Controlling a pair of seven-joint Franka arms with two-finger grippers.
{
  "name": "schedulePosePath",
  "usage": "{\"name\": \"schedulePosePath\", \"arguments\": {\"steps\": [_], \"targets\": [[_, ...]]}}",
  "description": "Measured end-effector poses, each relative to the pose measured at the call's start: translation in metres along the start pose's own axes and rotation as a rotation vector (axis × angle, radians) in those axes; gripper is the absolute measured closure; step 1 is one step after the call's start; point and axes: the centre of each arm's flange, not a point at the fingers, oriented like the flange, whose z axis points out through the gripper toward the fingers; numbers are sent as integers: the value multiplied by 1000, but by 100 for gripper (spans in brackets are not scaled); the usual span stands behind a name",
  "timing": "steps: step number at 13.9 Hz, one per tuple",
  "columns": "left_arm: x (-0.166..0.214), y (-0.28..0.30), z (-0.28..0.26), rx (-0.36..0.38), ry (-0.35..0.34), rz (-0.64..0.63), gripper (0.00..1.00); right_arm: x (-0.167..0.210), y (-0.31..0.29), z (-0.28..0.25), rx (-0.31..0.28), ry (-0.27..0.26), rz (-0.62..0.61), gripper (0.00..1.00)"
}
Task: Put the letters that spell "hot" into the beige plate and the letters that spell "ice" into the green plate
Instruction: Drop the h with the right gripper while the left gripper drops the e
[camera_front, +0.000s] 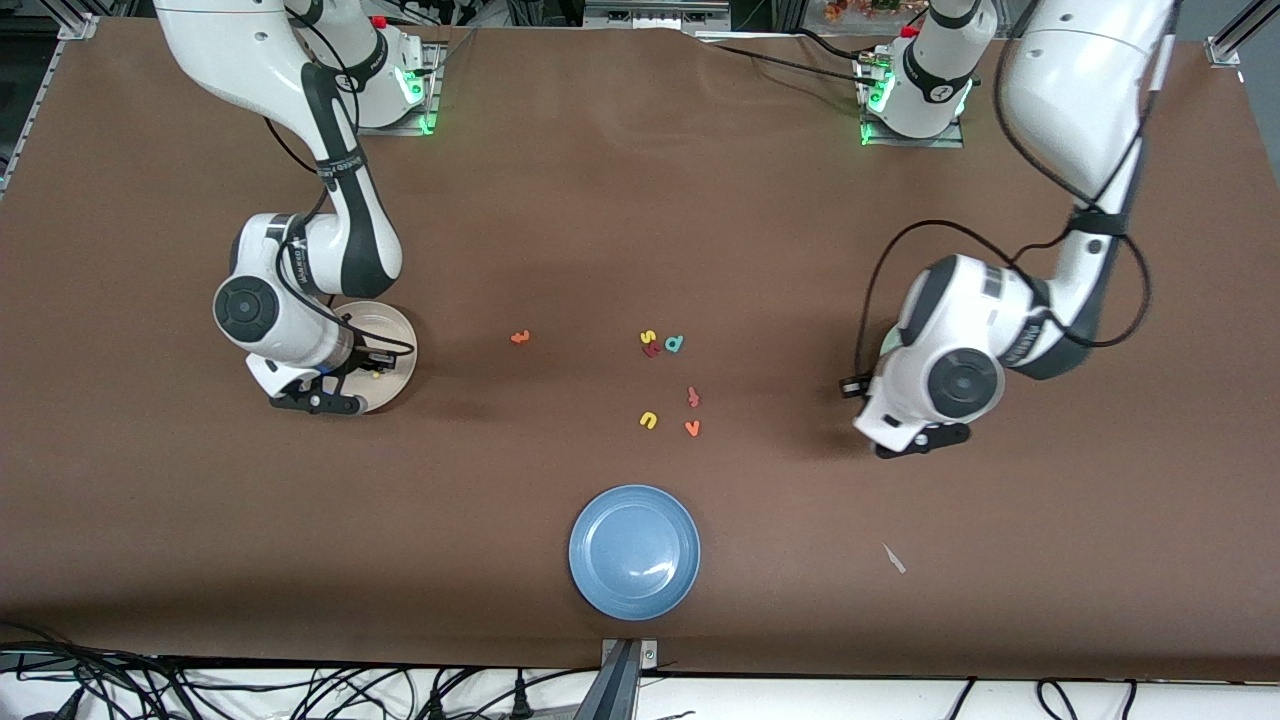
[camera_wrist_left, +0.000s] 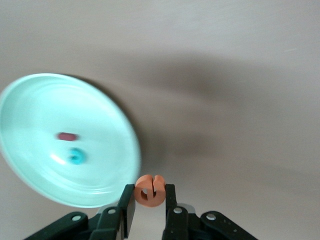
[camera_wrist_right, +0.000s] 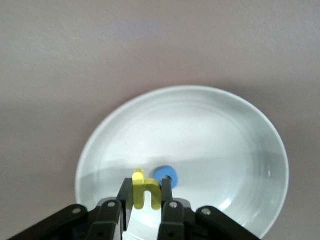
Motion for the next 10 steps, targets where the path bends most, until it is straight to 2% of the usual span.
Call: {"name": "schedulePosePath", "arguments": {"steps": [1, 2, 5, 6, 9, 10], "targets": [[4, -17, 12, 32, -18, 25, 74, -3, 2, 2, 2, 1, 0, 74], [7, -30, 26, 66, -33, 41, 74, -5, 2, 1, 6, 2, 1, 68], [4, -38, 52, 102, -73, 60, 74, -5, 0, -5, 18, 4, 2, 38], [3, -37, 53, 103, -75, 62, 69, -5, 1, -8, 19, -5, 5, 30], [4, -36, 45, 98, -62, 63, 41, 5, 19, -23, 29, -67, 27, 1], [4, -35, 38, 93, -49, 63, 30, 8, 24, -29, 43, -96, 51, 1]]}}
